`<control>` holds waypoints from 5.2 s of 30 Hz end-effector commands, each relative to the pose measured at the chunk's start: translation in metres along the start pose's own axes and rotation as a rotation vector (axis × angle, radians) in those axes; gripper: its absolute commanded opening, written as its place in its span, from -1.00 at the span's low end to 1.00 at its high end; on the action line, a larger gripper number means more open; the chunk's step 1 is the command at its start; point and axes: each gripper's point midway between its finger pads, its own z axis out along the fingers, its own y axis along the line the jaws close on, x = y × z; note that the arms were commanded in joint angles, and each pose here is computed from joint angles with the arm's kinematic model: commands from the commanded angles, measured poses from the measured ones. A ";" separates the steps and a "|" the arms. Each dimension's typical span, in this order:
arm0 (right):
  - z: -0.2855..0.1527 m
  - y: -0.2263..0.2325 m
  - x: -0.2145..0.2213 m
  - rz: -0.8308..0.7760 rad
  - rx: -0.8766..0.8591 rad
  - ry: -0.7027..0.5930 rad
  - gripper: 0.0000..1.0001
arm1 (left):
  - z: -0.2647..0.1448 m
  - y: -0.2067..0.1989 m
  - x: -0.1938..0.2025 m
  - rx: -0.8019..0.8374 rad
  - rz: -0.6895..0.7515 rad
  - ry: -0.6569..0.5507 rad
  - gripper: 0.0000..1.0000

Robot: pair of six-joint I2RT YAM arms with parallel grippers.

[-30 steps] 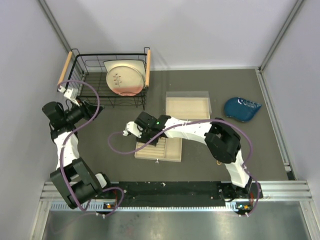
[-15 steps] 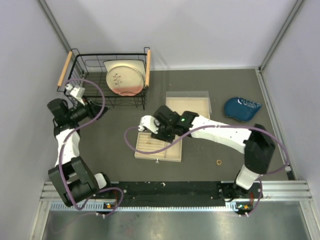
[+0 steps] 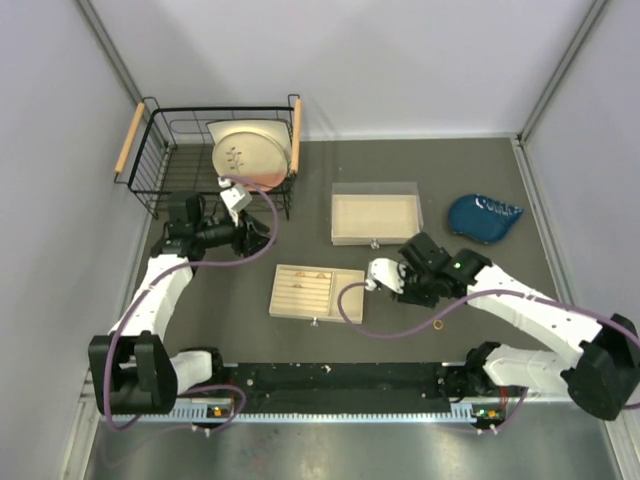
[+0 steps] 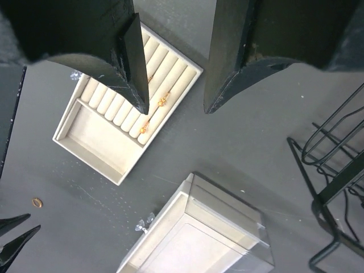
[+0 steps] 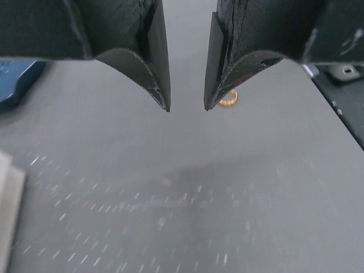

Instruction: Organize the mixed jewelry

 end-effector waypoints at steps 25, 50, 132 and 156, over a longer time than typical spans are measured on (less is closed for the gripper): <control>0.042 0.031 0.084 -0.239 -0.152 0.101 -0.41 | 0.037 -0.029 0.001 0.109 0.102 0.094 -0.02; 0.052 0.025 0.081 -0.186 -0.137 0.110 -1.00 | 0.039 -0.025 0.004 0.104 0.089 0.105 -0.05; -0.087 -0.133 -0.233 0.635 0.117 -0.586 -1.00 | 0.118 -0.089 -0.124 0.093 -0.281 -0.298 -0.61; -0.135 -0.116 -0.226 0.488 0.106 -0.683 -0.28 | 0.106 -0.094 -0.122 0.125 -0.150 -0.275 -1.00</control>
